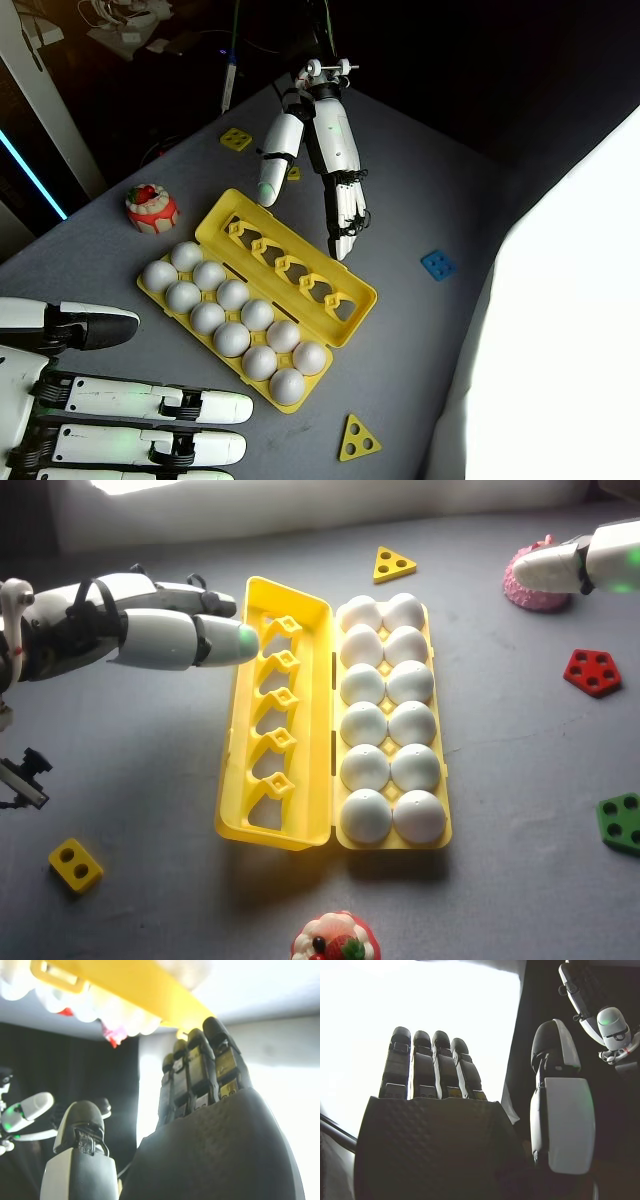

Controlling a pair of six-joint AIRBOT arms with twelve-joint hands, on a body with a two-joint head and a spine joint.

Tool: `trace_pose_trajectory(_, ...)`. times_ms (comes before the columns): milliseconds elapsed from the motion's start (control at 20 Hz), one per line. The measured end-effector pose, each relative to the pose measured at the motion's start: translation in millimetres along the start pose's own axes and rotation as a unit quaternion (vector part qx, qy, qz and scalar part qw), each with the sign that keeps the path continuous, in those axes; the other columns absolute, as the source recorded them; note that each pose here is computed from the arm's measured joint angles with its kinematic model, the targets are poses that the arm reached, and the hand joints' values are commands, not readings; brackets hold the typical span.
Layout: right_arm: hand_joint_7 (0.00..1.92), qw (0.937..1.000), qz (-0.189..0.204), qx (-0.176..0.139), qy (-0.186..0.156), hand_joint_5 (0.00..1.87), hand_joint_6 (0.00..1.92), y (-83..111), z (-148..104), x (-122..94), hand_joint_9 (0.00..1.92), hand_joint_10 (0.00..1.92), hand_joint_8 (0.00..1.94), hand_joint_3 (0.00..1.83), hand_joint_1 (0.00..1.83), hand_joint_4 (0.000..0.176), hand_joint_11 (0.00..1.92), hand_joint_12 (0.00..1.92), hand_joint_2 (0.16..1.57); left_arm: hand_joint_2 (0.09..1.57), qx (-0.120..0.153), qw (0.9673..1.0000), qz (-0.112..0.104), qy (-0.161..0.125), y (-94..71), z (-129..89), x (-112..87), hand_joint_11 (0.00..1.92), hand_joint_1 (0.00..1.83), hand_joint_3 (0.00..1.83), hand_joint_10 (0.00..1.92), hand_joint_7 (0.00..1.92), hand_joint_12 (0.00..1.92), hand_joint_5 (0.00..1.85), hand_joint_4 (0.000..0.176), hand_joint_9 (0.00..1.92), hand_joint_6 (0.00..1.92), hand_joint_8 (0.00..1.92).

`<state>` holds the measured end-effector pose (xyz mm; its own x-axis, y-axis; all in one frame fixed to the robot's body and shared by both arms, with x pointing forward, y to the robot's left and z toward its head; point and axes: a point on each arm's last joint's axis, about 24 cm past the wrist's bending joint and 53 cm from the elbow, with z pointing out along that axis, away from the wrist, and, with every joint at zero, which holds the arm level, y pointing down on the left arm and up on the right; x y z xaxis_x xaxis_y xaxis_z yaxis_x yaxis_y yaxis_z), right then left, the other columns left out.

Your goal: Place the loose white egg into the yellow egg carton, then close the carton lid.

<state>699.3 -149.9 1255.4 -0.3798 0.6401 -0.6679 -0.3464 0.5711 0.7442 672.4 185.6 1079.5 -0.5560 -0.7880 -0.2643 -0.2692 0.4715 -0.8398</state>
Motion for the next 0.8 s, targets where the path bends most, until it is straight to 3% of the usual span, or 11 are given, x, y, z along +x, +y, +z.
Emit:
trace_pose_trajectory(300, 0.06, 1.0, 0.0, -0.001, 0.001, 0.04, 0.0, 0.8, -0.4, 1.0, 0.01, 0.0, 0.0, 0.0, 0.59, 0.0, 0.0, 0.0, 1.11, 1.17, -0.025, 0.9988, 0.042, 0.009, 20.3, -3.1, 1.3, 0.0, 0.28, 0.0, 0.0, 0.23, 0.62, 0.19, 0.0, 0.21, 0.0, 0.0)
trace_pose_trajectory(450, 0.05, 1.0, 0.0, -0.001, 0.001, 0.03, 0.0, 1.1, -0.4, 0.9, 0.0, 0.0, 0.0, 0.0, 0.61, 0.0, 0.0, 0.0, 1.1, 1.16, -0.037, 0.9969, 0.066, 0.022, 29.3, -4.1, 6.6, 0.0, 0.25, 0.0, 0.01, 0.25, 0.7, 0.2, 0.0, 0.25, 0.0, 0.0)
trace_pose_trajectory(500, 0.08, 1.0, 0.0, -0.001, 0.001, 0.03, 0.0, 1.1, -0.4, 0.9, 0.04, 0.01, 0.01, 0.0, 0.63, 0.0, 0.0, 0.0, 1.1, 1.16, -0.04, 0.9966, 0.069, 0.022, 32.6, -4.4, 6.9, 0.0, 0.24, 0.0, 0.0, 0.22, 0.64, 0.17, 0.0, 0.21, 0.0, 0.0)
trace_pose_trajectory(800, 0.07, 1.0, 0.001, -0.002, 0.002, 0.03, 0.0, 2.5, -0.7, 2.6, 0.02, 0.01, 0.0, 0.0, 0.61, 0.0, 0.0, 0.0, 1.1, 1.17, -0.044, 0.9959, 0.072, 0.033, 35.1, -5.0, 13.6, 0.0, 0.24, 0.0, 0.01, 0.23, 0.63, 0.19, 0.0, 0.21, 0.01, 0.0)
